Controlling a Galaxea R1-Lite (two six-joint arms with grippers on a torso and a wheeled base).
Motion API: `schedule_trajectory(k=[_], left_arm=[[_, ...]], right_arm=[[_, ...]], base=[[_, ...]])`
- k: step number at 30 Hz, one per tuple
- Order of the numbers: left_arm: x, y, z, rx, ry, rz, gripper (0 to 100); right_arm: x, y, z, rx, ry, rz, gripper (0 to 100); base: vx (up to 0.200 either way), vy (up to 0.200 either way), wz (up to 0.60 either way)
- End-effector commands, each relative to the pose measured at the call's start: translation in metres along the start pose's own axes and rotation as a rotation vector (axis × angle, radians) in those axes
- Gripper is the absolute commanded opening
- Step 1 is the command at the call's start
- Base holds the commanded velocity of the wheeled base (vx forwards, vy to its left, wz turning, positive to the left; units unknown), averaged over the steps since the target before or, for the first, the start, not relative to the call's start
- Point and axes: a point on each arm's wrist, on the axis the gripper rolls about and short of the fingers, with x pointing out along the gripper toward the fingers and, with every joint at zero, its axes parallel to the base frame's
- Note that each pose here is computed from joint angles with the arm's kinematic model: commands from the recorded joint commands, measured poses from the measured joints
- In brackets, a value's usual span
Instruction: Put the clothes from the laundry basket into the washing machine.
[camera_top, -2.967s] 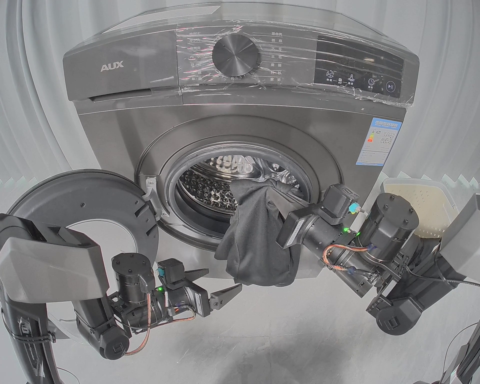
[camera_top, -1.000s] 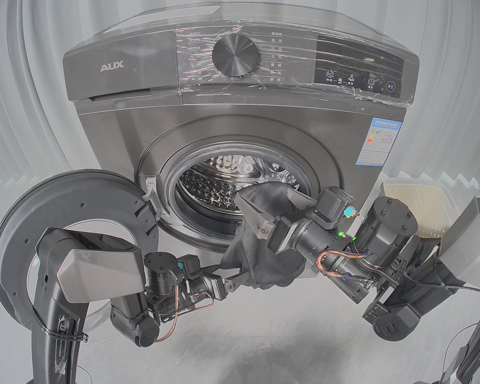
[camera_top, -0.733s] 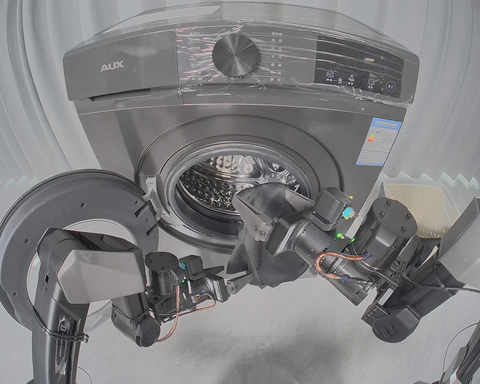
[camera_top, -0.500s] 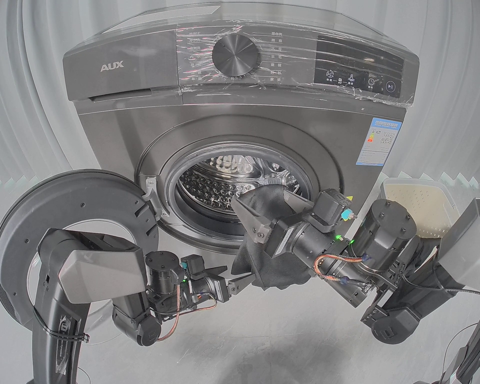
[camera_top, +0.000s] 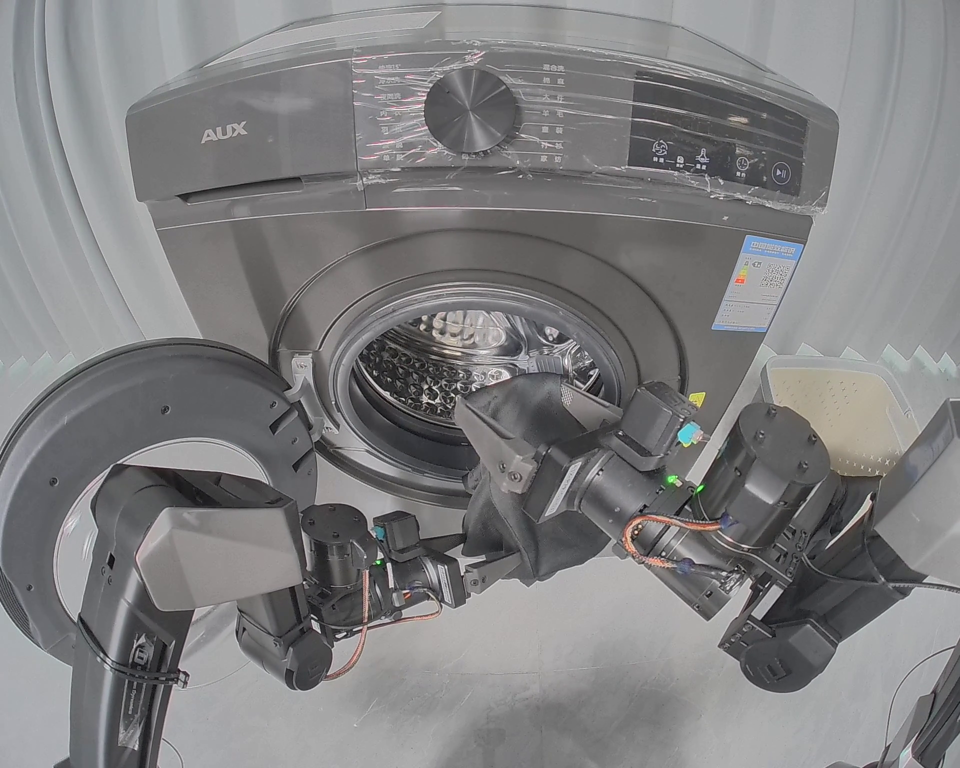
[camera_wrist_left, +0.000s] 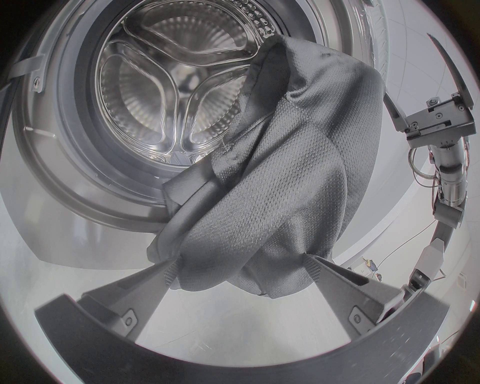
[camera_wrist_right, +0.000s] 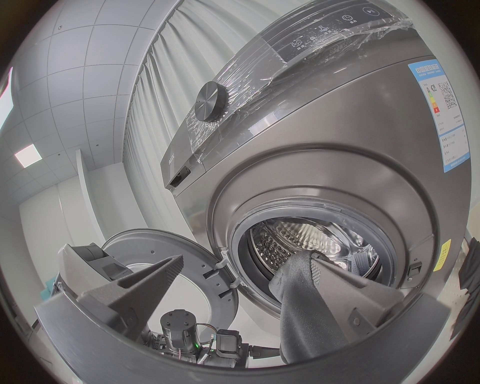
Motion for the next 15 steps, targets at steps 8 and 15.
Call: schedule_trajectory(k=[8, 15], left_arm=[[0.0080, 0.0062, -0.0021, 0.025, -0.013, -0.001, 0], [0.0067, 0.0070, -0.0020, 0.024, -0.011, 0.003, 0]], right_arm=[[-0.0001, 0.0013, -0.0061, 0.001, 0.018, 0.004, 100], [-0.0001, 0.0019, -0.0060, 0.000, 0.012, 0.006, 100]], base=[[0.000, 0.000, 0.00], [0.000, 0.000, 0.00]])
